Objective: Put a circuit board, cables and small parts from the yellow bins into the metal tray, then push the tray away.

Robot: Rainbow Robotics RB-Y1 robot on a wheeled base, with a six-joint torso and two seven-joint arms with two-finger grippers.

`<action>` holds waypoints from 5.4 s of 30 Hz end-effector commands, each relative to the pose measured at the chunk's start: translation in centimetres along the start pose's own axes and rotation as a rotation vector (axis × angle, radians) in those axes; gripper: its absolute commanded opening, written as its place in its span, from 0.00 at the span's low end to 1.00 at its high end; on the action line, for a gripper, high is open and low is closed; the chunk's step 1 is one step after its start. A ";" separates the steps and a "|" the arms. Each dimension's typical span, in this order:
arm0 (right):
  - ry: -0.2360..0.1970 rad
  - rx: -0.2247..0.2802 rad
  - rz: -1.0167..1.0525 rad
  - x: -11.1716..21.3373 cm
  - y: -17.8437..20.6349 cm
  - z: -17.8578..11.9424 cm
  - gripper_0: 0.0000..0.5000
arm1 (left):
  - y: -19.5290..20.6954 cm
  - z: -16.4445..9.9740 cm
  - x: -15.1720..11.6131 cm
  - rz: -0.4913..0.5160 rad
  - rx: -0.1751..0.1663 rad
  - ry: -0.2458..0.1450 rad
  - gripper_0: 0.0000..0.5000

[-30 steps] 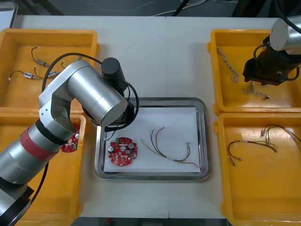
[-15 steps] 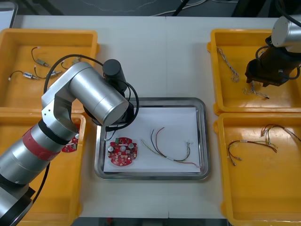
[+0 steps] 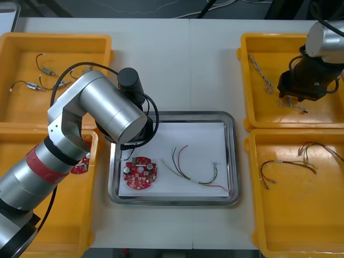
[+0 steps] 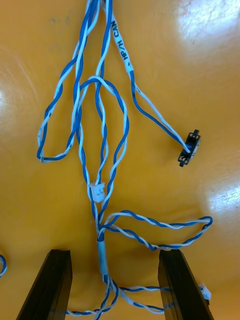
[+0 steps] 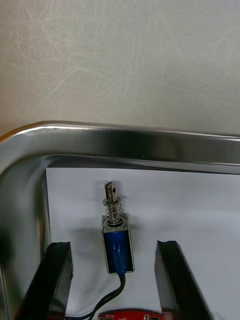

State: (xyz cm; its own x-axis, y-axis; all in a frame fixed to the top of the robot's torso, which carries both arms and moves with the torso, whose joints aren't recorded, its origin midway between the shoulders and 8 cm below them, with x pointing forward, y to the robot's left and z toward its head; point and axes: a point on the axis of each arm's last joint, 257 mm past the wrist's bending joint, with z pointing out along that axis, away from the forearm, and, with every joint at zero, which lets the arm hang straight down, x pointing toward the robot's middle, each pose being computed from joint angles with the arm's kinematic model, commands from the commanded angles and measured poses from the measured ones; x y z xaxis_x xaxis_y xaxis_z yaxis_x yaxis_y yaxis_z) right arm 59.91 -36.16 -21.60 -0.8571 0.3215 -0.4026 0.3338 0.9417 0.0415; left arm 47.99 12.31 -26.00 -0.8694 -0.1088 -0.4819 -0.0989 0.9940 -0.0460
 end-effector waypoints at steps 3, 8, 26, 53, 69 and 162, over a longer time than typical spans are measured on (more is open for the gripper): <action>-0.021 -0.042 0.013 -1.4 2.6 -2.1 1.00 | -1.8 -0.5 0.1 0.067 0.032 -0.018 1.00; -0.016 -0.040 0.033 -1.2 2.9 -1.9 1.00 | -1.1 -1.6 0.0 0.048 0.017 -0.004 1.00; -0.061 -0.066 0.046 -2.0 3.2 -1.3 1.00 | 0.5 -11.1 -5.3 -0.048 0.108 -0.059 1.00; -0.048 -0.071 0.039 -1.1 2.6 -0.2 0.00 | 17.0 -15.3 -11.6 -0.028 -0.055 -0.170 1.00; -0.094 -0.066 -0.149 -3.9 0.3 -7.5 0.00 | 23.4 -14.2 -11.8 -0.066 -0.153 -0.118 1.00; -0.167 -0.237 -1.556 22.9 25.1 -7.6 0.00 | 33.6 -10.4 -23.7 -0.719 -0.128 -0.335 1.00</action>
State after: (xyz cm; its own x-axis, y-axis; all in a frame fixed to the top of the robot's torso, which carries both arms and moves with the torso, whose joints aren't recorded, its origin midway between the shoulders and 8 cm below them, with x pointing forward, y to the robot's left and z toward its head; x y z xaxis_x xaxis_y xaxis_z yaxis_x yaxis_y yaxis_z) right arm 45.35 -6.84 -23.68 -0.2852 -0.9215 -0.2637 -0.8725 0.3635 -0.3266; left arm 58.24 49.88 -10.56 -0.4764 -0.6353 -0.6077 -0.6481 0.7209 -0.2455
